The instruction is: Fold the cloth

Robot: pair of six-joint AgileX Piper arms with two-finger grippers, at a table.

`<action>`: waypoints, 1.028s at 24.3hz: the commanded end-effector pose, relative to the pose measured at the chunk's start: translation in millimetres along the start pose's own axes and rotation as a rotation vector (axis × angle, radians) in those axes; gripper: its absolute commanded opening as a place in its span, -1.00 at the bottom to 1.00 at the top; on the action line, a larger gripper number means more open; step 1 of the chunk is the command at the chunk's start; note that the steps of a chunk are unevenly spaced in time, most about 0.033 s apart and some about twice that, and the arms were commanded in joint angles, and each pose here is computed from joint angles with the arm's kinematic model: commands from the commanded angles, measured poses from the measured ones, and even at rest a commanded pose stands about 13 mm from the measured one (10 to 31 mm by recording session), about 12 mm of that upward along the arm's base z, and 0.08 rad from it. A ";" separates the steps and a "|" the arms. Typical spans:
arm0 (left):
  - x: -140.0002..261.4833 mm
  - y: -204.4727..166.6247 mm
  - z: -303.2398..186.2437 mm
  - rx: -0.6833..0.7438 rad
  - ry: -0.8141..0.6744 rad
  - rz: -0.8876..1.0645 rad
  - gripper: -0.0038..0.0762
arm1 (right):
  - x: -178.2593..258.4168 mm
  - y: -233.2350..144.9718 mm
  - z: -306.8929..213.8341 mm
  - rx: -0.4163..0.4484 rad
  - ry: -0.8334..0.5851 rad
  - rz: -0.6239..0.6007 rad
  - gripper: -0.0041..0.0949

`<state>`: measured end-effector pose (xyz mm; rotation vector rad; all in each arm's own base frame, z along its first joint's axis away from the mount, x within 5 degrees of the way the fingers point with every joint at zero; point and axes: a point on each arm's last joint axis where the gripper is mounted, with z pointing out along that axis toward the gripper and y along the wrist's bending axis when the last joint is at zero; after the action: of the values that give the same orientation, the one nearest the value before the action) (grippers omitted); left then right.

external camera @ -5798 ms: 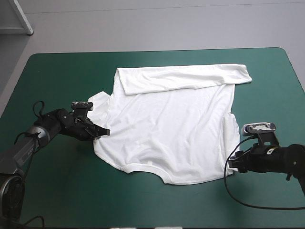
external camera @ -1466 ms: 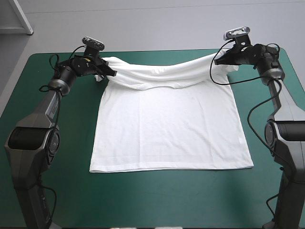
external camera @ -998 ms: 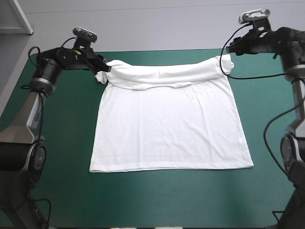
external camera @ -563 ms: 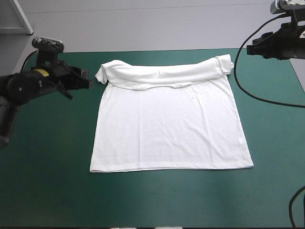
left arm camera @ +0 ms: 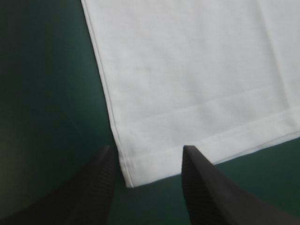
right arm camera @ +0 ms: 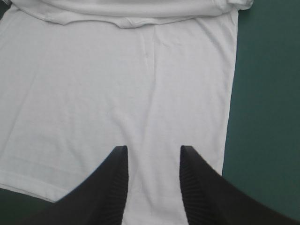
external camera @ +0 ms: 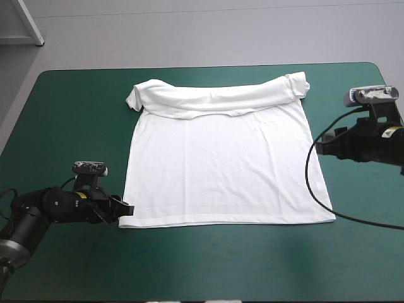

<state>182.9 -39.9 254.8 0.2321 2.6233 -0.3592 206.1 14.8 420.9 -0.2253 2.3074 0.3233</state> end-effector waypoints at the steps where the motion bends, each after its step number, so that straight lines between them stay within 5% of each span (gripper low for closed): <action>1: -2.9 0.4 4.7 0.011 -0.077 -0.053 -0.07 | 3.8 2.2 -7.5 0.014 -0.103 0.000 -0.21; 17: 16.9 10.6 68.0 0.074 0.202 -0.055 -0.10 | 10.7 1.6 -3.3 0.010 -0.074 0.007 -0.21; 20: 19.8 9.4 68.1 0.092 0.236 -0.031 -0.29 | 12.8 0.4 -3.2 0.022 -0.052 -0.004 -0.21; 23: 20.5 9.4 67.9 0.096 0.242 0.001 -0.79 | 15.9 -2.7 -3.2 0.057 -0.017 -0.019 -0.21; 25: 20.7 9.8 67.9 0.094 0.244 0.017 -0.86 | 19.0 -6.5 -3.5 0.099 0.017 0.000 -0.21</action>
<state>203.9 -44.3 193.3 0.3163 2.7673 -0.4178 197.9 11.1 397.7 -0.2207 2.3722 0.2673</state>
